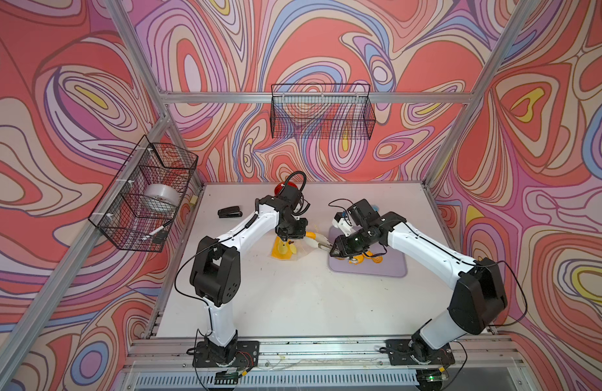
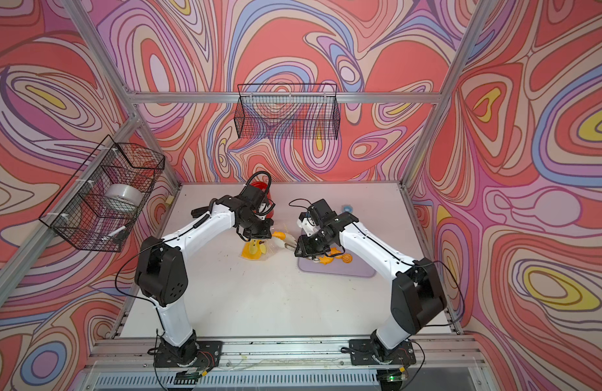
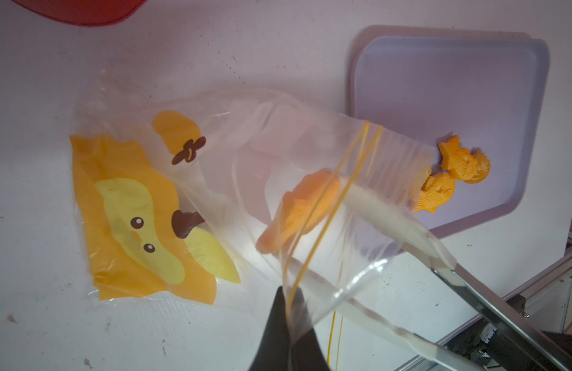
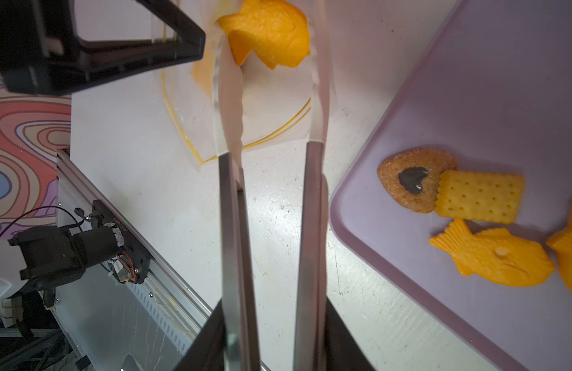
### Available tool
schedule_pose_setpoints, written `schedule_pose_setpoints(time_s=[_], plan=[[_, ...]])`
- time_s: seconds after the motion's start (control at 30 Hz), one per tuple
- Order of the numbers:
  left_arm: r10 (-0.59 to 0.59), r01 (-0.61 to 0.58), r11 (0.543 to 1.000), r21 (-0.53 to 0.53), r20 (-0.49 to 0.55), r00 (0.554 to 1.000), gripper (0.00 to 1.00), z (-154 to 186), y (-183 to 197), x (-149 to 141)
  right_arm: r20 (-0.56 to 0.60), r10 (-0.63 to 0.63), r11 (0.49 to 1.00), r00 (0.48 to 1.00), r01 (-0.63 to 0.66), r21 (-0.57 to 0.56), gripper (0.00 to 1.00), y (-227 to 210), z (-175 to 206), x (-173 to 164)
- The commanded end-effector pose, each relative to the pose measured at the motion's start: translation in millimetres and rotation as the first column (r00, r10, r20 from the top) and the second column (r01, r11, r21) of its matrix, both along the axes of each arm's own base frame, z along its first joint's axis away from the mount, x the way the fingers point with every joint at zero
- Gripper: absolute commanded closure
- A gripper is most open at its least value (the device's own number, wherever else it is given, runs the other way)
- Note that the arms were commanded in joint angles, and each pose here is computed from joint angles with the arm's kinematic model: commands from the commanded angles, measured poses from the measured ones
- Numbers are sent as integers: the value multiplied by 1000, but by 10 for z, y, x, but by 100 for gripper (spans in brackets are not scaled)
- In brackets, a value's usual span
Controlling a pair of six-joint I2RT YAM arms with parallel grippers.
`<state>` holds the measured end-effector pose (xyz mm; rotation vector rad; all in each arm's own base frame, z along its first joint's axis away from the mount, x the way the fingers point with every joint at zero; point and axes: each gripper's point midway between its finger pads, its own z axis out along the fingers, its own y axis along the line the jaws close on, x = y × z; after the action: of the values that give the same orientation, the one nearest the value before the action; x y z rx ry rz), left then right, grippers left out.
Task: Put the cookies into a resealable bag to prevent moisture
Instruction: Place the cookie in the ziploc bag, then adjust the tray at the center of the board.
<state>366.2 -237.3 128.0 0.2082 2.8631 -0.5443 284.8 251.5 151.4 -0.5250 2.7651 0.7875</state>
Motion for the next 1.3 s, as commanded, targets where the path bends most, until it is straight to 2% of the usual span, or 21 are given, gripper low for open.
schedule_pose_setpoints(time_s=[0.0, 0.23, 0.37, 0.43, 0.53, 0.63, 0.77, 0.83, 1.0, 1.13, 1.27], plan=[[2, -2, 1000, 13, -13, 1000, 100, 9, 33, -29, 66, 4, 999, 998, -6, 41, 56, 93, 105, 108], [39, -36, 997, 71, -30, 999, 100, -106, 117, 18, 109, 26, 997, 994, -33, 63, 57, 46, 323, 5], [57, -54, 992, 113, -28, 998, 100, -132, 174, 68, 135, 28, 998, 990, -35, 50, 57, -142, 528, -146], [62, -59, 991, 117, -28, 998, 100, -138, 178, 88, 135, -5, 999, 991, -1, 39, 56, -315, 600, -195], [61, -58, 994, 96, -28, 998, 100, -143, 144, 100, 86, -140, 989, 986, 144, -35, 57, -802, 539, -187], [60, -57, 994, 91, -34, 998, 100, -146, 133, 94, 64, -292, 934, 954, 298, -194, 57, -1315, 447, -248], [56, -53, 995, 88, -31, 998, 100, -142, 136, 80, 35, -433, 813, 901, 407, -417, 57, -1807, 321, -507], [55, -53, 995, 83, -31, 998, 100, -147, 130, 76, 5, -472, 785, 881, 423, -453, 57, -1878, 298, -629], [54, -51, 996, 77, -39, 998, 100, -184, 123, 56, -85, -497, 763, 864, 389, -516, 57, -1930, 200, -859], [51, -48, 996, 74, -43, 998, 100, -210, 114, 56, -115, -495, 766, 861, 369, -527, 56, -1914, 73, -878], [49, -46, 996, 70, -40, 998, 100, -207, 108, 53, -155, -479, 789, 864, 346, -507, 57, -1829, -98, -840]])
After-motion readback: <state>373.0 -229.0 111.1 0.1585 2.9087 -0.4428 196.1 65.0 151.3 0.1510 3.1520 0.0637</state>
